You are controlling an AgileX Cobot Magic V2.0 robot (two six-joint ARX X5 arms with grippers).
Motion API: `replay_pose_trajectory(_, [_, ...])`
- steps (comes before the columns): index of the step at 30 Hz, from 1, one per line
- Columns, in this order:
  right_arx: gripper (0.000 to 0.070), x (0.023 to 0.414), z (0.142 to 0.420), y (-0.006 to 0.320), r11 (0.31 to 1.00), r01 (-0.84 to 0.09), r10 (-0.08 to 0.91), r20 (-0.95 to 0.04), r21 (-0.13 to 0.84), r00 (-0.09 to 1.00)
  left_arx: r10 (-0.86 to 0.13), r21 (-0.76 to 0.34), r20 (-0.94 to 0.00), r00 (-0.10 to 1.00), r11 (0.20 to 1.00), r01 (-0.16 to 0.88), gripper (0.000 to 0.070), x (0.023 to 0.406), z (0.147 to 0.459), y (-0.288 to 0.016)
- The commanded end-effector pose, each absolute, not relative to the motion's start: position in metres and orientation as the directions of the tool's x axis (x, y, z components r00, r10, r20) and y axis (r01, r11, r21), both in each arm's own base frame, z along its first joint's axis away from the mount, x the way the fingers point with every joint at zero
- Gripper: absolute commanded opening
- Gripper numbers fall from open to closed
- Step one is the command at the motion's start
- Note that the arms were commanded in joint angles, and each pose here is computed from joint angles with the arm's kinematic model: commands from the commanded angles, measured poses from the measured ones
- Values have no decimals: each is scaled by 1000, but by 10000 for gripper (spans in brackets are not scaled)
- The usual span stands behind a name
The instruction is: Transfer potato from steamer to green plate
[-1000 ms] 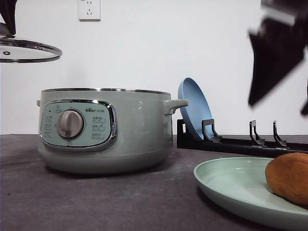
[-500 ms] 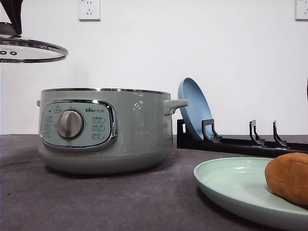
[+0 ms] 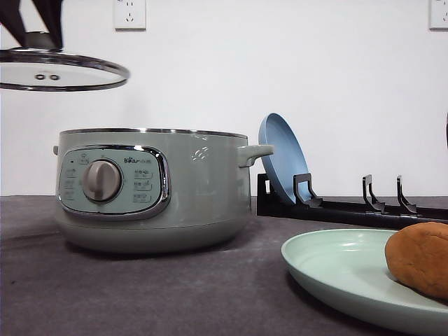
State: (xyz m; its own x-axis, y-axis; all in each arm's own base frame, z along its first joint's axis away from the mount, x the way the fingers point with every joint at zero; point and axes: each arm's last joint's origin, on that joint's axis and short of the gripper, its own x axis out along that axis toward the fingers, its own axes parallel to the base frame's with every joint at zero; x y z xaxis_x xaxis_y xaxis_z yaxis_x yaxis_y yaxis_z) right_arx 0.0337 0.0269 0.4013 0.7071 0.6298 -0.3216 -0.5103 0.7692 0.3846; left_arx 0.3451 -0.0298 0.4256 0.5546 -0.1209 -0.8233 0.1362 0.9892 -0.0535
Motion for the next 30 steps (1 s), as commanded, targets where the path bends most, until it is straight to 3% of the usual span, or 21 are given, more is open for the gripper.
replay_pose_trajectory(1, [624,32,406,26,757,-529,644,-304,384,701,-147,-48,-772,618,984,174,0,339,443,-39])
replay_pose_trajectory(15, [624,32,406,26,756,-553,650,-304,350,696,-296,-47,-779,553,907,419,0,318,440,-124])
replay_pose_trajectory(30, [624,32,406,26,760,-589,650,-304,274,697,-343,-50,-805,483,852,521,0,308,429,-165])
